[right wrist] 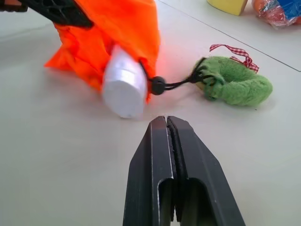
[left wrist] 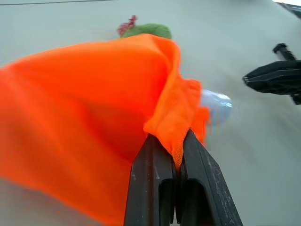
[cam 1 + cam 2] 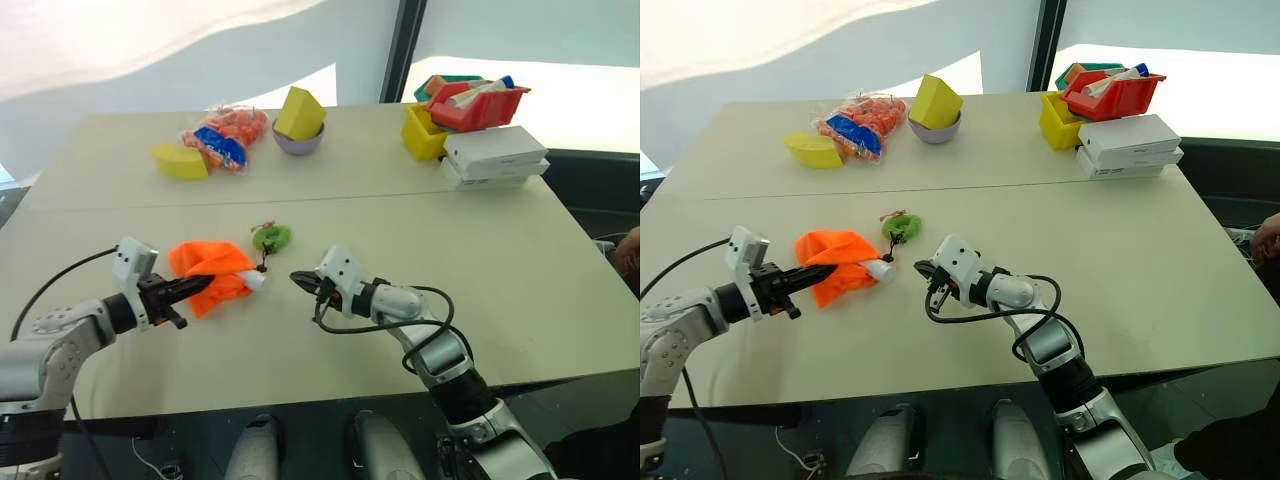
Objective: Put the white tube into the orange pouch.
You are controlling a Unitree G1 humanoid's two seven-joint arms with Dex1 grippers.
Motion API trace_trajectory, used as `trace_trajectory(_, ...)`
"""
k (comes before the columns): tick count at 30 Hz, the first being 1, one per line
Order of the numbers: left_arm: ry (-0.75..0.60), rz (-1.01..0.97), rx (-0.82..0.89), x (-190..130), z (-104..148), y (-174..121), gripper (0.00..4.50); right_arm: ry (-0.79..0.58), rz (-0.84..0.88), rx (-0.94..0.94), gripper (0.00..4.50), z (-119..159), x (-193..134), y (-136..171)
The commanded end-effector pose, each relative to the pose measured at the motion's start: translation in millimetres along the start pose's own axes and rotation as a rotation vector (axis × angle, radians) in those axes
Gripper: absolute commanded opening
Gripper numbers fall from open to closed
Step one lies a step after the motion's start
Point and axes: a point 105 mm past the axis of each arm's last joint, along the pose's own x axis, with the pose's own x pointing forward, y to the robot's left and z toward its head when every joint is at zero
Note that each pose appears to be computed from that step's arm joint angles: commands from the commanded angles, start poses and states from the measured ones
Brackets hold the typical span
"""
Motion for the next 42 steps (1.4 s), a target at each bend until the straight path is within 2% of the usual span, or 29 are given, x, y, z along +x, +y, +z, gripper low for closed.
trace_trajectory(1,-0.05,0.053,0.048,-11.6,16.0,11.9,0.0,-0.062,0.005,-0.019,0.04,15.2,2.2,0.3)
trace_trajectory(8,-0.044,-0.063,0.062,4.0,15.6,-15.6,0.0,-0.043,0.098,-0.042,0.04,15.7,10.3,15.6)
trace_trajectory(14,-0.037,-0.231,0.073,21.3,18.8,-63.6,0.0,-0.017,0.209,-0.053,0.04,16.3,15.3,32.1)
trace_trajectory(22,-0.012,-0.282,0.096,36.4,14.1,-86.5,0.0,0.008,0.245,-0.013,0.04,15.6,36.5,47.1)
trace_trajectory(29,0.011,-0.319,0.103,39.1,9.5,-98.2,0.0,-0.008,0.264,0.015,0.04,20.9,52.8,56.4)
trace_trajectory(35,0.019,-0.339,0.097,38.0,8.6,-102.5,0.0,-0.032,0.198,0.037,0.04,26.5,69.1,53.0)
trace_trajectory(42,0.046,-0.31,0.105,31.8,2.3,-96.2,0.0,-0.041,0.146,0.026,0.04,26.2,65.9,47.3)
